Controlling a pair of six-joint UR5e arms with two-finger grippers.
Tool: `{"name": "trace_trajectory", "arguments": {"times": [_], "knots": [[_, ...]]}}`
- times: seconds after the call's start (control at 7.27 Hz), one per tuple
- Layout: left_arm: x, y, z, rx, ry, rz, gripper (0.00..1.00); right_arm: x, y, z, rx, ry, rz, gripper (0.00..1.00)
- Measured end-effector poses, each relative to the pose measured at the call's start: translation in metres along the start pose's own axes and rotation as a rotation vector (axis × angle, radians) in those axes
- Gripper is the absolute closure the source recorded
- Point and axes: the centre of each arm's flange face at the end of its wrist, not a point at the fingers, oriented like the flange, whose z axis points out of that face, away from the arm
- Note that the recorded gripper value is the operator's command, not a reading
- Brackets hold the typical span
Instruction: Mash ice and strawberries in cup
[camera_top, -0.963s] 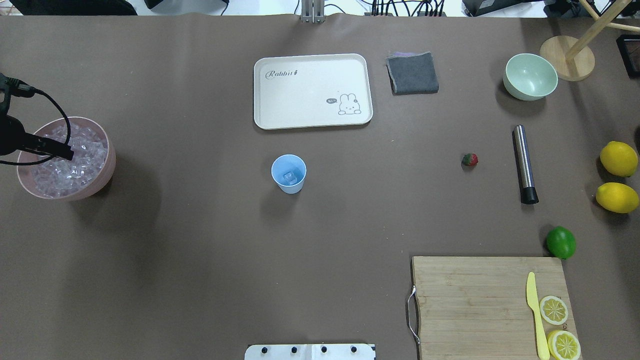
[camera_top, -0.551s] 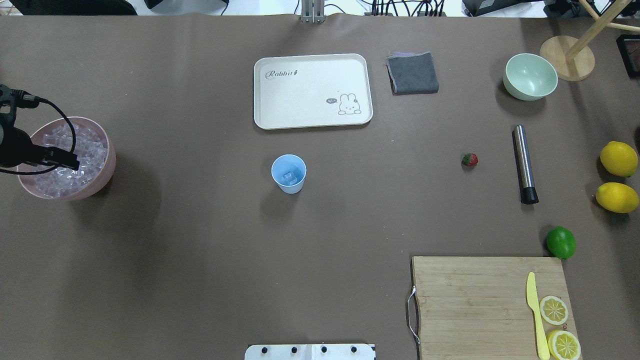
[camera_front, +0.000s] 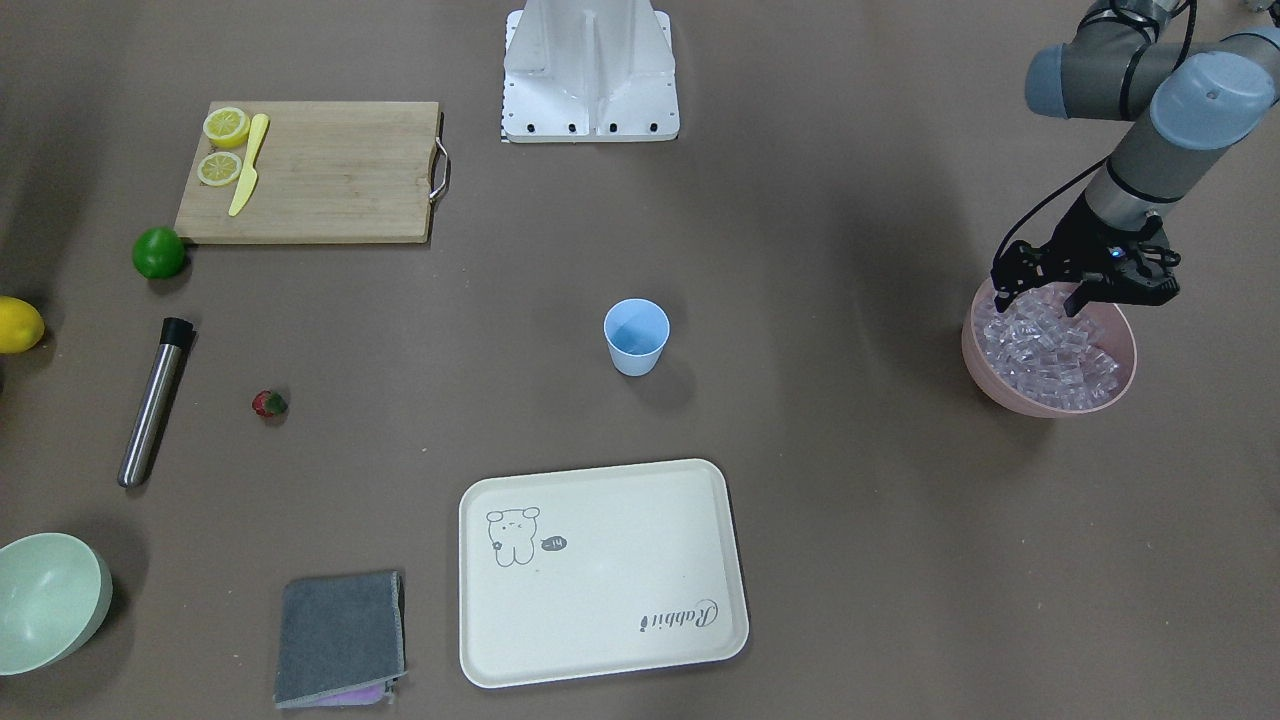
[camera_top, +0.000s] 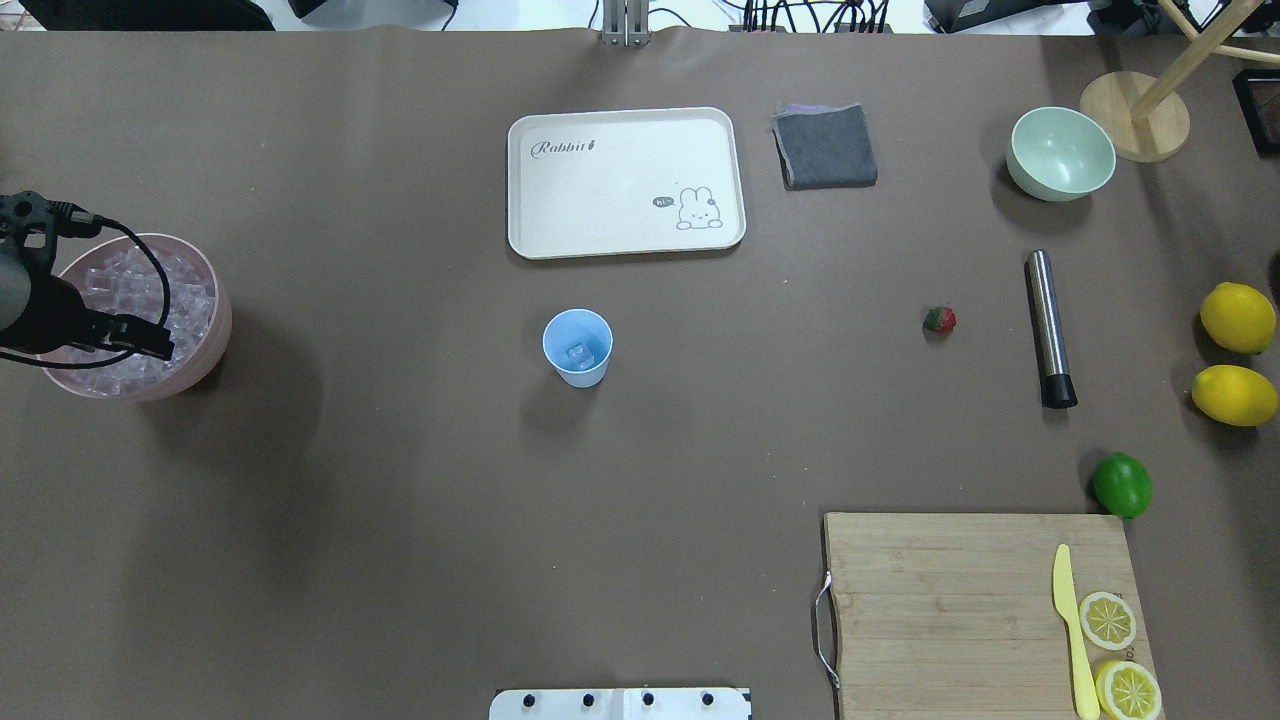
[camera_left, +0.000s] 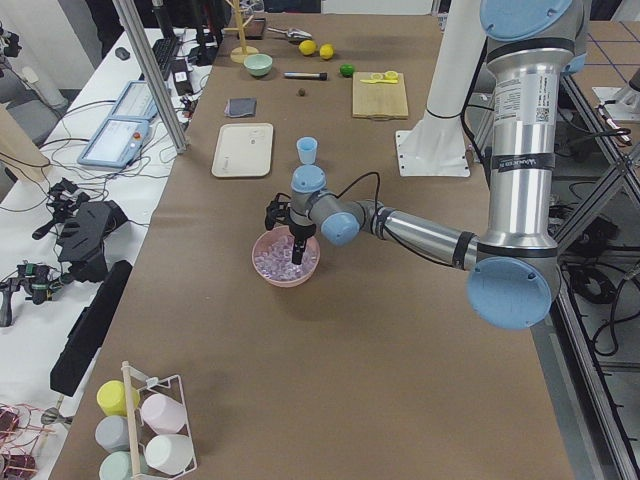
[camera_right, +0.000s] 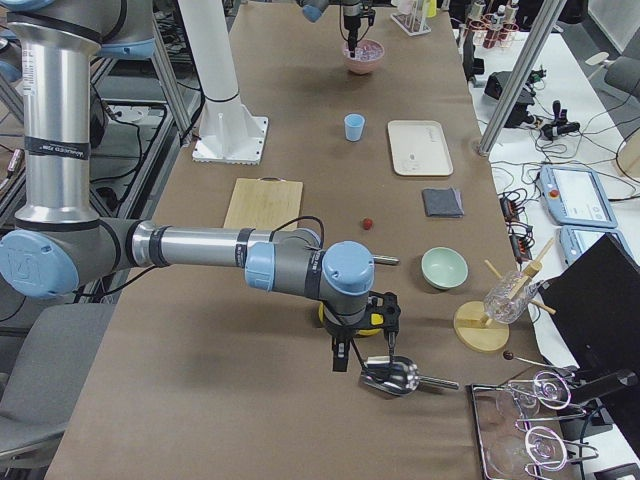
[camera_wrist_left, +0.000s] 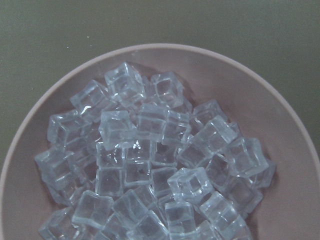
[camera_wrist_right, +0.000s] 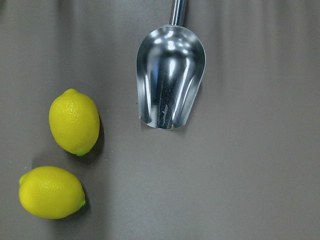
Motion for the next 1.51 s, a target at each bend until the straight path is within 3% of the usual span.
{"name": "trace_trajectory", "arguments": {"times": [1.51], "knots": [[0.002,0.007,0.013,-0.024,-0.008,0.021,0.1,0.0,0.002,0.0,0.0,0.0,0.001,0.0]]}}
